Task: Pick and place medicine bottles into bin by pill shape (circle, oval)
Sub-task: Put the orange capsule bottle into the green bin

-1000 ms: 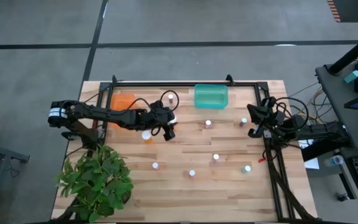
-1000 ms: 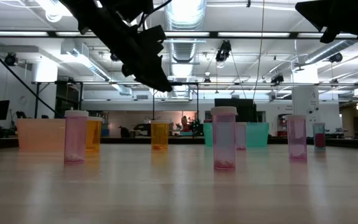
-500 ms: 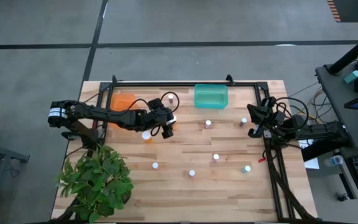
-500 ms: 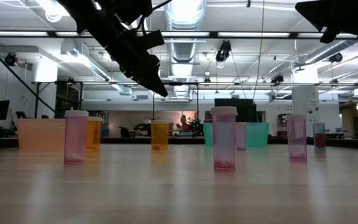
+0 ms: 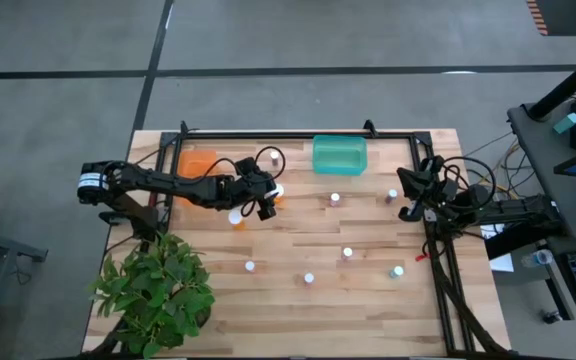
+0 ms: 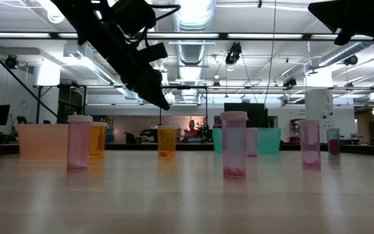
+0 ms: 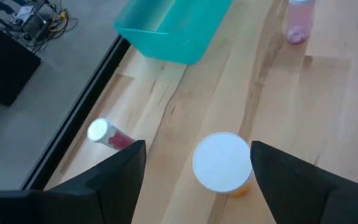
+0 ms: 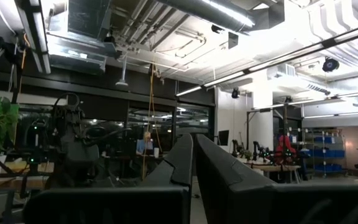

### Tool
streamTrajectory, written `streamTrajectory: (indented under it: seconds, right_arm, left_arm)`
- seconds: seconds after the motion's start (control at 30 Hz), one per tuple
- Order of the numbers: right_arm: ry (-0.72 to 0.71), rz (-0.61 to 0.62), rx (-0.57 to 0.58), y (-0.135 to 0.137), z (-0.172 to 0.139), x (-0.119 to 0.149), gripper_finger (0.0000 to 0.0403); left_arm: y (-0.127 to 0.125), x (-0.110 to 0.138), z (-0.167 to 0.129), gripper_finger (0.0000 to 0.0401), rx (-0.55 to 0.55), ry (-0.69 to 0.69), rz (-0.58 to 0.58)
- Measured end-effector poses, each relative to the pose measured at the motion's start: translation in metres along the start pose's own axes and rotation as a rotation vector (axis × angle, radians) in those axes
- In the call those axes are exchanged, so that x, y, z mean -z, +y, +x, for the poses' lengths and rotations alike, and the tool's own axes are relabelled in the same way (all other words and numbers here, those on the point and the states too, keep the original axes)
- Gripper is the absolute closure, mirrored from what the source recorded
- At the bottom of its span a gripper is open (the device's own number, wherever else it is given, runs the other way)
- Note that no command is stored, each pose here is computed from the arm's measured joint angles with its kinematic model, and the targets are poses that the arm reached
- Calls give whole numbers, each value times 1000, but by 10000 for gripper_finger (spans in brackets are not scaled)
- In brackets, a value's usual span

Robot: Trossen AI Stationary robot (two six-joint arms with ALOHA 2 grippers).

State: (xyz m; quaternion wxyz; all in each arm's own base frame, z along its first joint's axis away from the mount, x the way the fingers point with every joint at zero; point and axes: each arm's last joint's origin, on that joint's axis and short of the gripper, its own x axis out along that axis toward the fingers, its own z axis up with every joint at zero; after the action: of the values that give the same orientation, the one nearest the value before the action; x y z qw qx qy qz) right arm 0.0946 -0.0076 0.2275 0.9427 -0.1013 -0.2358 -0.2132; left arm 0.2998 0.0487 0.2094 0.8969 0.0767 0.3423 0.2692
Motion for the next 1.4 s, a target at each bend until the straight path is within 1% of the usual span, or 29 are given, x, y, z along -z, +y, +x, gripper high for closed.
streamTrajectory:
  seconds: [0.4,0.53,0.7,0.83,0.9,1.0,1.4]
  right_arm:
    - [1,-3,0,0,0,0,394]
    - [1,-3,0,0,0,0,394]
    - [3,-4,-1,0,0,0,394]
    - [4,-4,-1,0,0,0,394]
    - [7,-7,-2,0,0,1,394]
    - [9,-17,-3,0,0,1,394]
    - [14,-9,-4,0,0,1,394]
  left_arm:
    - [2,0,4,130,-10,0,-9]
    - [-2,3,13,130,-11,8,-2]
    - [-7,11,23,130,-8,52,22]
    - [-9,10,26,130,4,50,15]
    - [-9,9,25,130,33,40,7]
    - [-10,7,24,130,83,25,-38]
    - [-12,16,37,130,78,61,-49]
